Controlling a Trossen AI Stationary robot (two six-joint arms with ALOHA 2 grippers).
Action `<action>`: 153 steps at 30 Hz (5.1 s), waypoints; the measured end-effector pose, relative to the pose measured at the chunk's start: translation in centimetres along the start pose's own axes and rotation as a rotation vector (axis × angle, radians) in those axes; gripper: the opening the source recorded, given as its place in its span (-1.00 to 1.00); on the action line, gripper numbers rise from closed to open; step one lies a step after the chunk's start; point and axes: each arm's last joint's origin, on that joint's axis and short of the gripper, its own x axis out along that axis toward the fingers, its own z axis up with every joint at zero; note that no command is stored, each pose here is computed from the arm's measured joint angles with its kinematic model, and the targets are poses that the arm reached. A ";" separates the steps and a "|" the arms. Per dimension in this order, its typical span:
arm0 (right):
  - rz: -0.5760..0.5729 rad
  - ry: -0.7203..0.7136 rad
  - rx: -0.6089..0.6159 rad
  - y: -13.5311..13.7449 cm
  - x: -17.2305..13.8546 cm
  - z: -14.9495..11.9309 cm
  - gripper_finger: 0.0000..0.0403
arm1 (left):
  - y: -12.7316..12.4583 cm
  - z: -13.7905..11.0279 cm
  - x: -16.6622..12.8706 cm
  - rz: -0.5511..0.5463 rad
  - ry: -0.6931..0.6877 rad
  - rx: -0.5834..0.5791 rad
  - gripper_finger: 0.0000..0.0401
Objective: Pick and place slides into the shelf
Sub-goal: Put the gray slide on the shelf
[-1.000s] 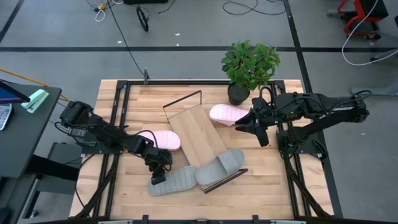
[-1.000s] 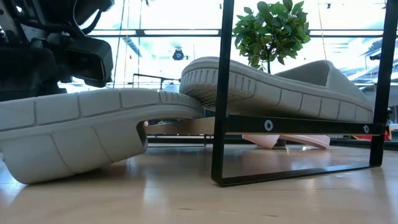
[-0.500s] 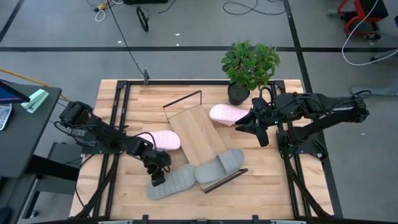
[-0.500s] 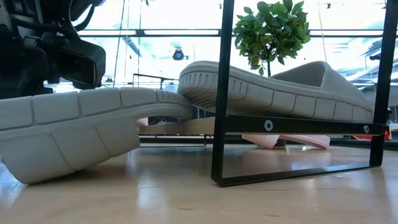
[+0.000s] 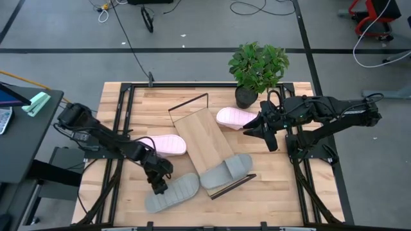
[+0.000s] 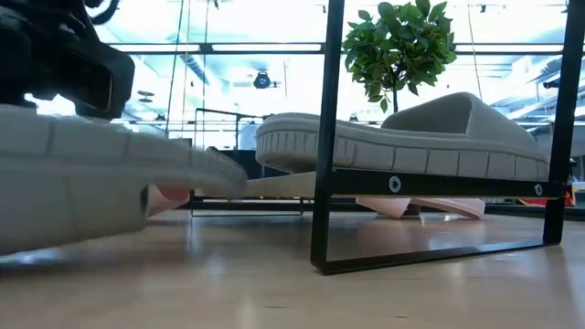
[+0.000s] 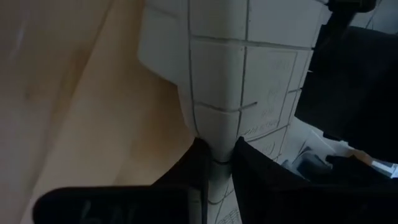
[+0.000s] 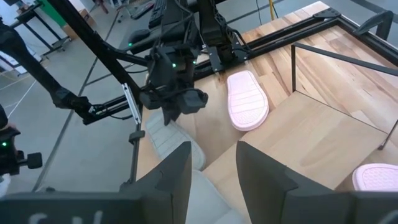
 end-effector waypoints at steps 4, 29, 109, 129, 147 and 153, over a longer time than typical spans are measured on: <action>0.000 0.000 -0.001 0.0 0.0 0.0 -0.35 | -0.7 -0.8 -0.5 -0.028 -0.003 -0.014 -0.76; 0.002 -0.003 -0.023 0.0 0.0 0.0 -0.35 | -12.6 -2.3 -17.7 0.840 -0.572 0.166 -0.77; 0.465 -0.718 1.152 -1.3 1.9 -4.2 -0.37 | -17.1 10.2 -16.5 2.085 -0.746 0.768 -0.78; 0.125 -0.607 -0.189 1.2 0.0 -2.1 -0.37 | -15.9 10.3 -15.1 2.089 -0.734 0.778 -0.78; -0.261 -0.254 0.715 -1.1 -0.9 -1.5 -0.40 | -15.8 10.3 -15.1 2.069 -0.723 0.780 -0.78; 0.138 -0.533 0.968 -1.3 2.1 -2.6 -0.39 | -15.8 10.3 -15.1 2.069 -0.723 0.780 -0.79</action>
